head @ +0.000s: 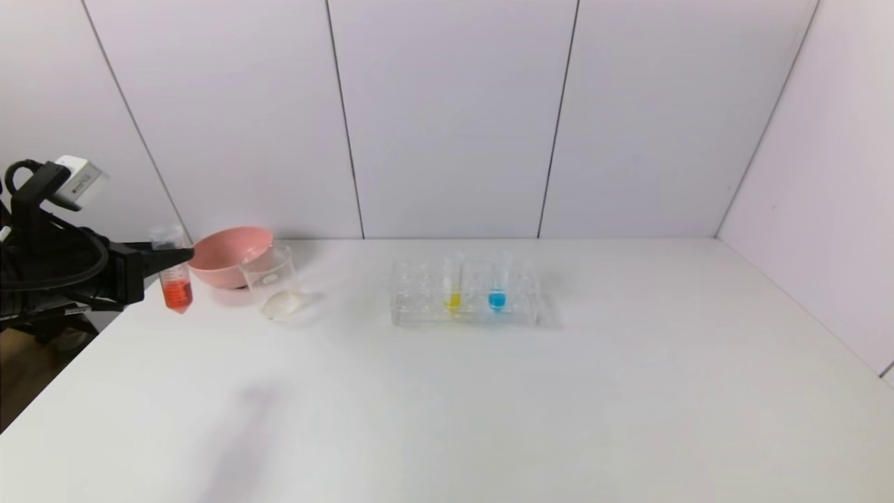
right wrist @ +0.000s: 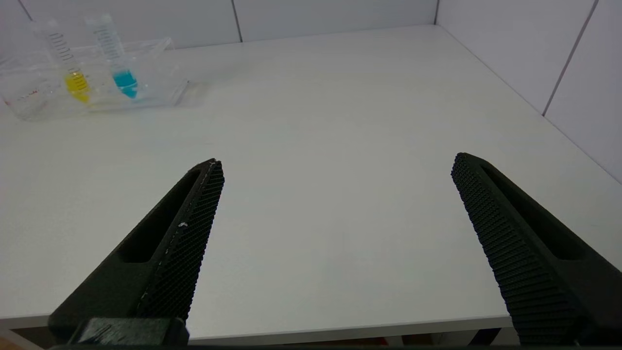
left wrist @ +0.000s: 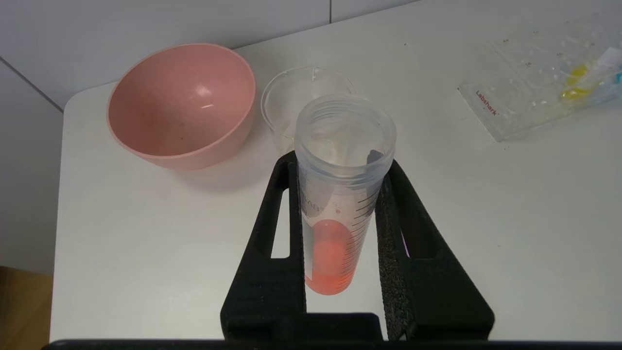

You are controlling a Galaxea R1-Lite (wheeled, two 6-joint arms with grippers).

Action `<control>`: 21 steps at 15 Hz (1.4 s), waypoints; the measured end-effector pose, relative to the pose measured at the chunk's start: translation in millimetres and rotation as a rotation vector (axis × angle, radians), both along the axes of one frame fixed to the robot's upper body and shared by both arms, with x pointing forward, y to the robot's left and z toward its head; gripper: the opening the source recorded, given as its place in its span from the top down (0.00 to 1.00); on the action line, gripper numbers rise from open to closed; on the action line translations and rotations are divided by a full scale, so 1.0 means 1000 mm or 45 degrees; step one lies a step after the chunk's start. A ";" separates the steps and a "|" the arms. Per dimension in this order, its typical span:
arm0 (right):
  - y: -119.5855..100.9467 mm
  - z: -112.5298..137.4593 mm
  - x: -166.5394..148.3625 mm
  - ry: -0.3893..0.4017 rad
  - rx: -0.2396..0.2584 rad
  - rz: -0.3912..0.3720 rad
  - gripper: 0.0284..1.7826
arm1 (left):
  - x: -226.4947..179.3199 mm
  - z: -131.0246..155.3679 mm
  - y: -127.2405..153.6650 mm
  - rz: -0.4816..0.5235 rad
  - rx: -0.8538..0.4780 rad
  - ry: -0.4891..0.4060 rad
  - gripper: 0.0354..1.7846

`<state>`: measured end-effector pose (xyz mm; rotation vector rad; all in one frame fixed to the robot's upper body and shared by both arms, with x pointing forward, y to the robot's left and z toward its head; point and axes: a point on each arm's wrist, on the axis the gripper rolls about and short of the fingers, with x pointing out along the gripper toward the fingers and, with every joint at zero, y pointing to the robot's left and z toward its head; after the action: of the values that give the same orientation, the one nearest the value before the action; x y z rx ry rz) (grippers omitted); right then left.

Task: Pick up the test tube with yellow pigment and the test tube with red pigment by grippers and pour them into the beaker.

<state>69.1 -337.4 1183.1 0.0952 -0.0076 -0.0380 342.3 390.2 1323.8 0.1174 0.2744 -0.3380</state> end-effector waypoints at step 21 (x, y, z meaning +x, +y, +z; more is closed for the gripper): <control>0.000 0.000 0.000 0.000 -0.001 0.001 0.04 | 0.105 0.044 0.011 -0.271 0.460 0.536 0.77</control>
<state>69.1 -337.3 1183.1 0.0948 -0.0075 -0.0376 446.9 401.6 1368.0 0.4352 0.7427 -0.5221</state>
